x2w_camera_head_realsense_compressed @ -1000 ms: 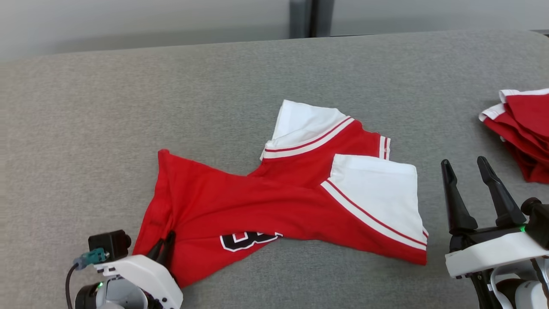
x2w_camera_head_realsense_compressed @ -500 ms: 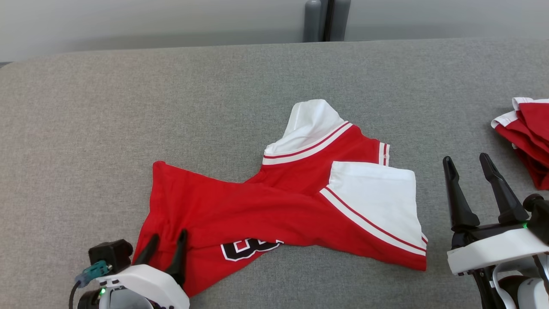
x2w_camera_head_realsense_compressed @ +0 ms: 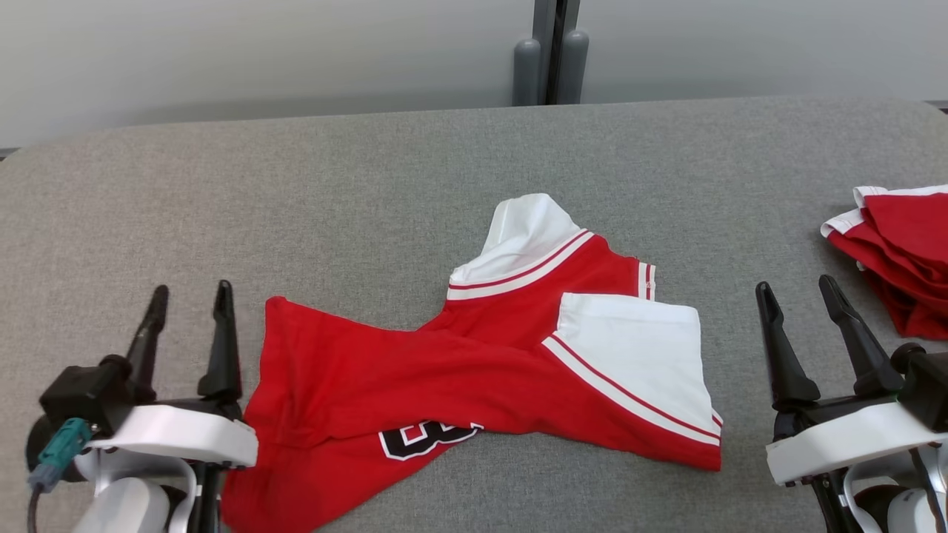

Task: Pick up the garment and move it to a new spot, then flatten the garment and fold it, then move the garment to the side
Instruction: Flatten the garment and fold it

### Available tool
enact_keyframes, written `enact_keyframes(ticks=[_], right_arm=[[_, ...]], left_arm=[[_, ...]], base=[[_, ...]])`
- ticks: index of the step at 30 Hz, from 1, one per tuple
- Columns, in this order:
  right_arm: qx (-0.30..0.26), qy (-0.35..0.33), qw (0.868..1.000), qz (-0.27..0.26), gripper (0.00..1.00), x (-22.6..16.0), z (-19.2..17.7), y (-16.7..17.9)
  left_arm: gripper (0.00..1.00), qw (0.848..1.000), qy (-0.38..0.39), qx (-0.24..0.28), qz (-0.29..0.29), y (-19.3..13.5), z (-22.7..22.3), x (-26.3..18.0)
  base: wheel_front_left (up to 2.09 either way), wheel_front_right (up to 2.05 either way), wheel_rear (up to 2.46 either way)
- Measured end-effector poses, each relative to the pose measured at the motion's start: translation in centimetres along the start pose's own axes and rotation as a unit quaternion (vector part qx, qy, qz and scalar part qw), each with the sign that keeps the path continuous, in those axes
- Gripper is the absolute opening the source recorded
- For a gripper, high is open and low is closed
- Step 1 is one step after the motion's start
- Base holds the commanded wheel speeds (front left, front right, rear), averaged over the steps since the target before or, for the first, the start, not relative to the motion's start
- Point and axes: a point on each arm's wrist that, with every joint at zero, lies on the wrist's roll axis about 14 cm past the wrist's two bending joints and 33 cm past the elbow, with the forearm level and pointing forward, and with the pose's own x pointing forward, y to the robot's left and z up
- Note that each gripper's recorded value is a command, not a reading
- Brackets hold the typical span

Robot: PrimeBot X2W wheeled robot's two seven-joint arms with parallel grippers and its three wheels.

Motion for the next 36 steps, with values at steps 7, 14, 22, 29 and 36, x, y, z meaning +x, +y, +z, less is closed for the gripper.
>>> enact_keyframes(ticks=[7, 14, 22, 29, 36], right_arm=[[-0.006, 0.004, 1.0, -0.001, 1.0, -0.9, 0.1, 0.1], [-0.009, 0.005, 1.0, 0.001, 1.0, -1.1, 0.2, 0.2], [-0.01, 0.004, 1.0, 0.003, 1.0, -1.1, 0.3, 0.4], [-0.008, 0.007, 1.0, 0.006, 1.0, -0.9, 0.1, 0.5], [-0.004, 0.012, 1.0, 0.012, 1.0, 0.3, -0.5, 0.8]], left_arm=[[1.0, 0.999, -0.01, 0.031, 0.007, 1.4, 1.2, -1.6], [1.0, 0.999, 0.006, 0.031, 0.006, 1.4, 1.0, -2.7], [1.0, 1.0, 0.013, 0.025, 0.005, 1.3, 0.9, -3.0], [1.0, 0.999, 0.023, 0.034, -0.007, 1.5, 0.7, -2.5], [1.0, 0.993, 0.107, 0.037, -0.045, 1.4, -2.1, 1.5]], base=[[0.0, 0.0, 0.0], [0.0, 0.0, 0.0], [0.0, 0.0, 0.0], [0.0, 0.0, 0.0], [0.0, 0.0, 0.0]])
